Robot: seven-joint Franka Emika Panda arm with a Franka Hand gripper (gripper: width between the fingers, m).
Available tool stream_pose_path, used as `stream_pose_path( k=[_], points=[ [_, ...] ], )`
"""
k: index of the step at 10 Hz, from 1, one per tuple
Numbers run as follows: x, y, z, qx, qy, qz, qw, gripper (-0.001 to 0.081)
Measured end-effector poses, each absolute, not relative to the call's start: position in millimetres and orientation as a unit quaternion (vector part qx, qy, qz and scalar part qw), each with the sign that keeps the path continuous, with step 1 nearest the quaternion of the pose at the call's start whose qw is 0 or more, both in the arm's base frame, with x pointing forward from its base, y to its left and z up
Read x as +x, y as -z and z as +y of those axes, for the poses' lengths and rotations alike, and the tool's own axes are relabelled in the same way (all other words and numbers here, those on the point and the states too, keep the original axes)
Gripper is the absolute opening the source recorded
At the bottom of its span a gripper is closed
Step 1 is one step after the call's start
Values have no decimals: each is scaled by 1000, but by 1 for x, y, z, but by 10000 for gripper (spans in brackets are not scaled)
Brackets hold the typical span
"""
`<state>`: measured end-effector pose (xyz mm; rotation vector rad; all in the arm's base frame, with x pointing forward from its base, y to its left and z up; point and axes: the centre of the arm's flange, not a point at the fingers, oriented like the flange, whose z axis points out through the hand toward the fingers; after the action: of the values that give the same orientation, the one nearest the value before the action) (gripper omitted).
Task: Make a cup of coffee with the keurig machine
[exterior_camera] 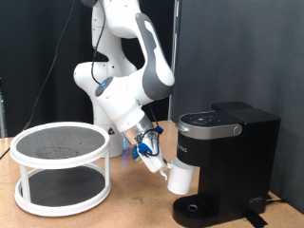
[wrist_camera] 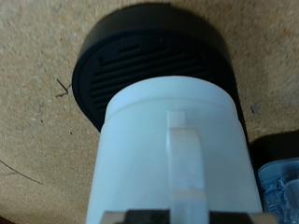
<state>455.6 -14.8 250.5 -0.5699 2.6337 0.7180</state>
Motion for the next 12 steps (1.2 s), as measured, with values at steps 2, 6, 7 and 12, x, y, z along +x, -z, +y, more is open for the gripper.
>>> stream_pose_path(
  k=[2, 6, 7, 12],
  points=[
    [459, -246, -5, -201, -248, 931, 176, 0],
    [461, -232, 2, -187, -245, 934, 179, 0],
    [461, -229, 3, -185, -244, 934, 181, 0],
    [464, -221, 8, -184, -246, 932, 195, 111]
  ],
)
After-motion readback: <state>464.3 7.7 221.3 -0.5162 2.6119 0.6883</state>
